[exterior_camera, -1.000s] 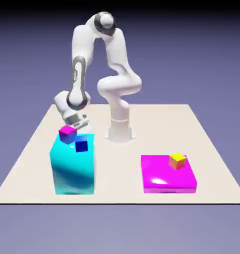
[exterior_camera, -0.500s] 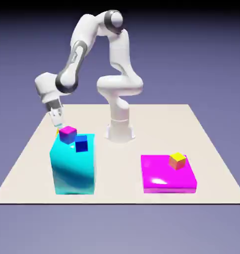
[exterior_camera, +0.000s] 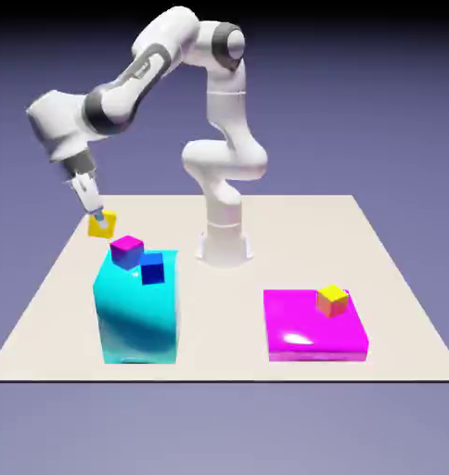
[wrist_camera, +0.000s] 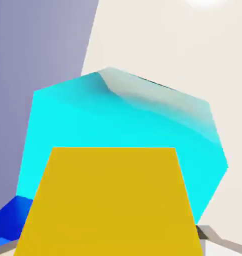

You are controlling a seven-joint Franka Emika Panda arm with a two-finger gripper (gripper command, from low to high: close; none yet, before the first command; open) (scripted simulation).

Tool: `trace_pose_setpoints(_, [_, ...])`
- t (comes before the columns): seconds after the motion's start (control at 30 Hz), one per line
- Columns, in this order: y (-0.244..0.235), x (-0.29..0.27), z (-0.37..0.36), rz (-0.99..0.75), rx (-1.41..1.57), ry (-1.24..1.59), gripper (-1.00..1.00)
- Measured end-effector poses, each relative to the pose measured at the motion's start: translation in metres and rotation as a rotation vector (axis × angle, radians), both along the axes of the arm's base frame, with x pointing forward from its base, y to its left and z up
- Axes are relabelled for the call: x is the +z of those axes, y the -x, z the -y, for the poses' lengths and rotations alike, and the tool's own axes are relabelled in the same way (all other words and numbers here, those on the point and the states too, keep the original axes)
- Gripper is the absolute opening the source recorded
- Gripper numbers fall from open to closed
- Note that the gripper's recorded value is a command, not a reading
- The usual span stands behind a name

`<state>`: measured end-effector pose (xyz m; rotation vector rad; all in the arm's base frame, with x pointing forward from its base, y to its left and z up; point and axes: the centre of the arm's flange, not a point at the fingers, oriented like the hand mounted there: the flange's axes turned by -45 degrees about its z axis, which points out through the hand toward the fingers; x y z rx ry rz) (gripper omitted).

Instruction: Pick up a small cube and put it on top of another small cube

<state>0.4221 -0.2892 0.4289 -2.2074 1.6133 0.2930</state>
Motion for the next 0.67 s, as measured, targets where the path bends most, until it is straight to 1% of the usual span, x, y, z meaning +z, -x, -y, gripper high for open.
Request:
trace_pose_setpoints(0.23, [-0.071, 0.022, -0.055, -0.202, -0.035, -0.142, -1.0])
trace_pose_setpoints(0.3, [-0.068, 0.019, -0.05, -0.224, -0.061, -0.144, -1.0])
trace_pose_setpoints(0.43, [-0.064, -0.034, -0.075, -0.224, -0.06, -0.145, -1.0])
trace_pose_setpoints(0.47, [-0.063, -0.042, -0.078, -0.224, -0.061, -0.144, 1.0])
trace_pose_setpoints(0.53, [-0.062, -0.042, -0.077, -0.225, -0.062, -0.143, 1.0])
trace_pose_setpoints(0.67, [-0.067, 0.011, -0.052, -0.225, -0.065, -0.144, 1.0])
